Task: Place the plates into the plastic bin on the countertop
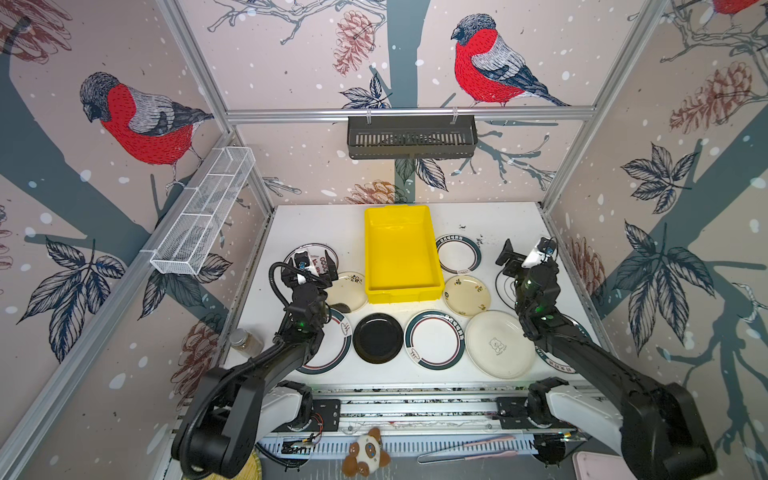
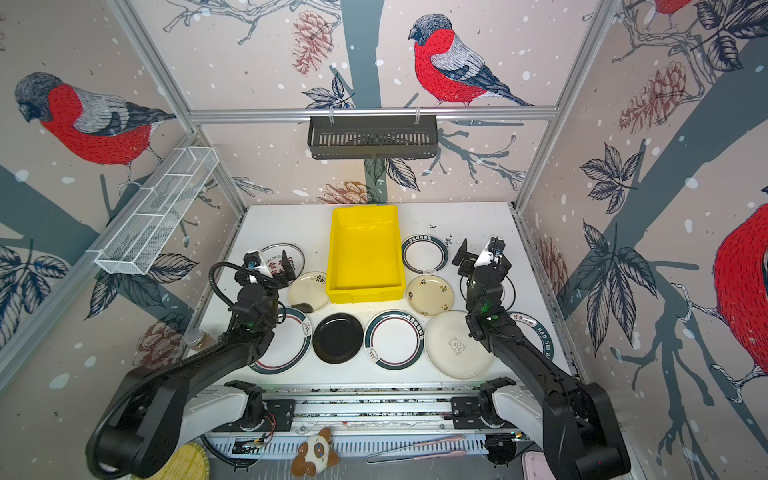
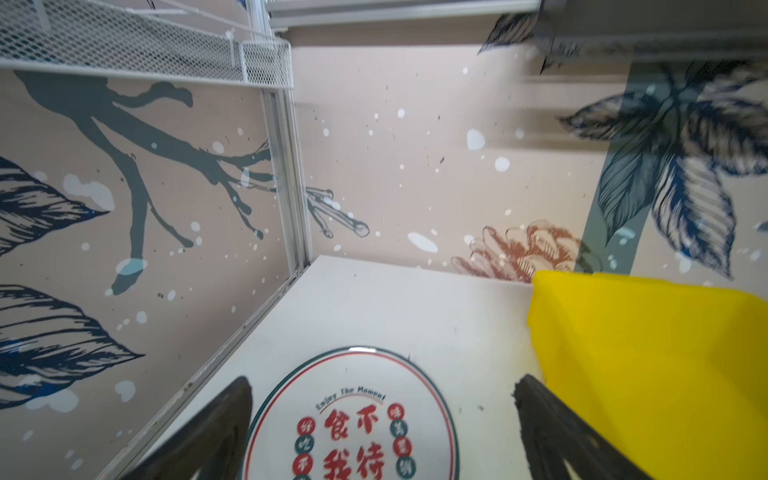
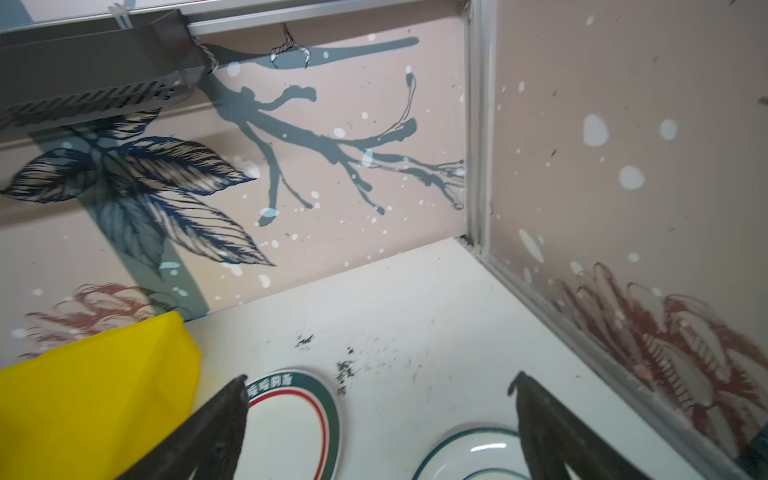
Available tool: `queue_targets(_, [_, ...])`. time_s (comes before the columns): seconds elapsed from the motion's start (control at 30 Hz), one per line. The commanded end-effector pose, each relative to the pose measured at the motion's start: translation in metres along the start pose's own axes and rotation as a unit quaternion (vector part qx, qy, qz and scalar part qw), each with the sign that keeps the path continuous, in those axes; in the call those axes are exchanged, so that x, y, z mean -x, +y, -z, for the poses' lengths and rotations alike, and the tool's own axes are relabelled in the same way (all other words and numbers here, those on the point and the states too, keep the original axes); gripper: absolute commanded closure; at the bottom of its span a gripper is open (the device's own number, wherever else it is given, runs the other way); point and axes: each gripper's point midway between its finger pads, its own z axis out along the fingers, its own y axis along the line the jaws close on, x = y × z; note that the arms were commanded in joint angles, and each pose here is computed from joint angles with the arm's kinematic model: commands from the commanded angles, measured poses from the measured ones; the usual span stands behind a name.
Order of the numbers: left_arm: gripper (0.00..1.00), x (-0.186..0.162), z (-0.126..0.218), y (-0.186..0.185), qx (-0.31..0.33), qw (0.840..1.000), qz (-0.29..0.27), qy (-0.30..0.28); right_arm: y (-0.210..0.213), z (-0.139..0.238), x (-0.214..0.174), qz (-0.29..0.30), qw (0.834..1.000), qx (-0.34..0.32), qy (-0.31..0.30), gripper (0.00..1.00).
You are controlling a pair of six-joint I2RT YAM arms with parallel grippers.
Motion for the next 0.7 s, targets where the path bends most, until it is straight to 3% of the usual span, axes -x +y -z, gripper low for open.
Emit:
queue_targets(0.0, [0.02,-0.024,0.007,0.005,0.023,0.996,0.032,0.075,0.005,0.015,-0.050,-0.043,0.990,0.037,0.128,0.01])
queue_targets(0.17, [0.03,-0.026,0.019,-0.009,0.001,0.992,0.040,0.119,0.008,0.021,-0.062,-0.091,0.973,0.083,0.194,0.00])
queue_targets(0.43, [0.03,-0.029,0.024,-0.037,-0.055,0.980,0.042,0.185,0.048,0.008,-0.069,-0.148,0.932,0.189,0.271,0.00])
queue_targets(0.67, [0.03,-0.022,0.018,-0.052,-0.085,0.979,0.047,0.181,0.046,-0.033,-0.082,-0.209,0.913,0.184,0.296,0.01])
